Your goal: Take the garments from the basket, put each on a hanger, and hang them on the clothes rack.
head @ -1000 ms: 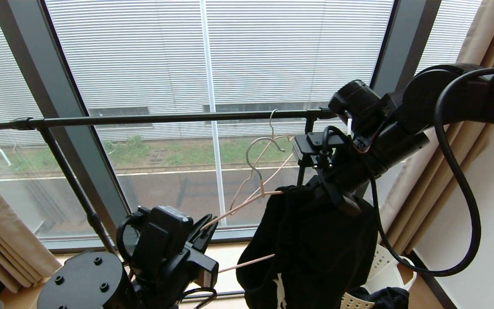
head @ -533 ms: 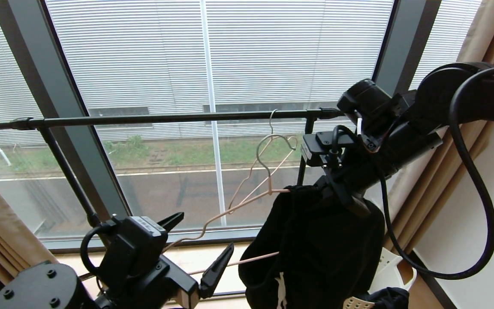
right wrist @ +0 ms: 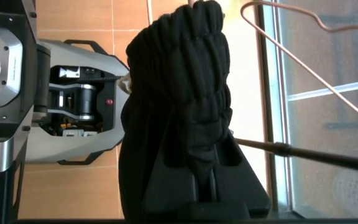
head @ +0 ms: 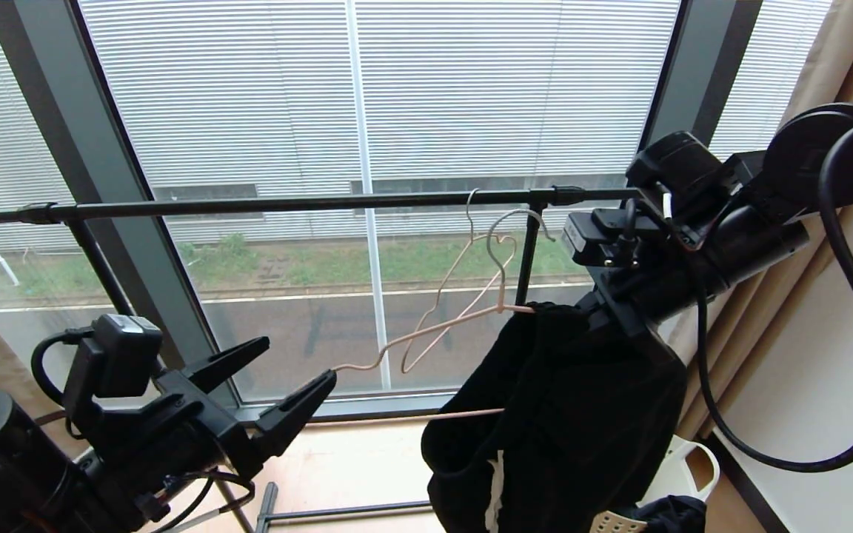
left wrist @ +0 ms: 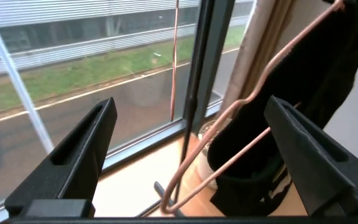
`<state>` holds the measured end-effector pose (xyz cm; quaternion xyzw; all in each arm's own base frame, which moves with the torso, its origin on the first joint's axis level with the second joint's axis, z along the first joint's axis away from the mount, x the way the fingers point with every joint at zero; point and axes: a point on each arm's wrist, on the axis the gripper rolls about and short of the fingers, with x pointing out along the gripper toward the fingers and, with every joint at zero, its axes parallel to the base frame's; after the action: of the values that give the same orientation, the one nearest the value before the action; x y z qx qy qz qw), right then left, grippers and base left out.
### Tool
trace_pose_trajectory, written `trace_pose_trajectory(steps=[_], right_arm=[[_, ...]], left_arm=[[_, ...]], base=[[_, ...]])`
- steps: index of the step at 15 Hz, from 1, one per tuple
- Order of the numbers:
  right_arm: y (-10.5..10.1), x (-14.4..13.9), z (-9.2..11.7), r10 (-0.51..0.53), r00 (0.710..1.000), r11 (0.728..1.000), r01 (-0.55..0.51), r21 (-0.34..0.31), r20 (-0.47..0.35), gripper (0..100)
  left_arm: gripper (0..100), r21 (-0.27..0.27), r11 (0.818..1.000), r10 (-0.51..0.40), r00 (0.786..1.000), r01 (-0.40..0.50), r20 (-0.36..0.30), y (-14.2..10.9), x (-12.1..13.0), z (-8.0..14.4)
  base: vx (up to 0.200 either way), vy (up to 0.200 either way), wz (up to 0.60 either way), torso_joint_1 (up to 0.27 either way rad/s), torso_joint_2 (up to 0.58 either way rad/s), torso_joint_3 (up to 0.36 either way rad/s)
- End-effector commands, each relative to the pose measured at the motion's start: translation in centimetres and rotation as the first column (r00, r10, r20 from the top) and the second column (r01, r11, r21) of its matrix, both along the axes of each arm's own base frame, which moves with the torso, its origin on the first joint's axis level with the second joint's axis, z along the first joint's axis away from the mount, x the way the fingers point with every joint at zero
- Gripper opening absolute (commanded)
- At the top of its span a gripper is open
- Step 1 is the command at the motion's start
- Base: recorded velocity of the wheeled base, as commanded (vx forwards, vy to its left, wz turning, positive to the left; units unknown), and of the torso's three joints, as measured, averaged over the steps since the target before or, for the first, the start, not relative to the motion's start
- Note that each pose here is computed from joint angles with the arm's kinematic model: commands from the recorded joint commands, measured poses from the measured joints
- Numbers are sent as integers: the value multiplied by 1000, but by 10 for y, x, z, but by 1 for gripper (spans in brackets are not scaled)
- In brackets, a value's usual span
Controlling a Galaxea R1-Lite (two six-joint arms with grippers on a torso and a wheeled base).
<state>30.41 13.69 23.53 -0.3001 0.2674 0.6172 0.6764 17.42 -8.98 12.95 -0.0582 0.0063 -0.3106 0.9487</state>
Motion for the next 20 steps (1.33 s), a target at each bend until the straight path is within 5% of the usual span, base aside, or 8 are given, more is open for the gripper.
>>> trace_pose_trajectory(steps=[1,5,8,11,17,20], right_arm=[[-12,-5,5,-26,1000,1000,26,5,6,0],[-21,-4,5,-31,999,998,32,54,-21,0],[-30,-25,9,-26,999,997,28,71,-22,0],[-34,-35,4,-21,999,992,15,123,50,0],[-31,-34,11,2,992,972,-32,232,129,0],[-22,-33,10,25,990,969,-58,239,137,0]], left_arm=[[100,-61,998,-5,1000,4,-20,22,7,4],[100,-147,985,-103,991,90,-84,31,9,4],[100,-244,966,-147,963,90,-226,42,27,-9],[100,-298,950,-178,945,93,-274,59,39,-13],[100,-292,946,-258,870,139,-421,35,48,-48],[100,-260,956,-244,859,135,-450,7,48,-58]], base=[[0,0,0,0,0,0],[0,0,0,0,0,0],[0,0,0,0,0,0],[0,0,0,0,0,0],[0,0,0,0,0,0],[0,0,0,0,0,0]])
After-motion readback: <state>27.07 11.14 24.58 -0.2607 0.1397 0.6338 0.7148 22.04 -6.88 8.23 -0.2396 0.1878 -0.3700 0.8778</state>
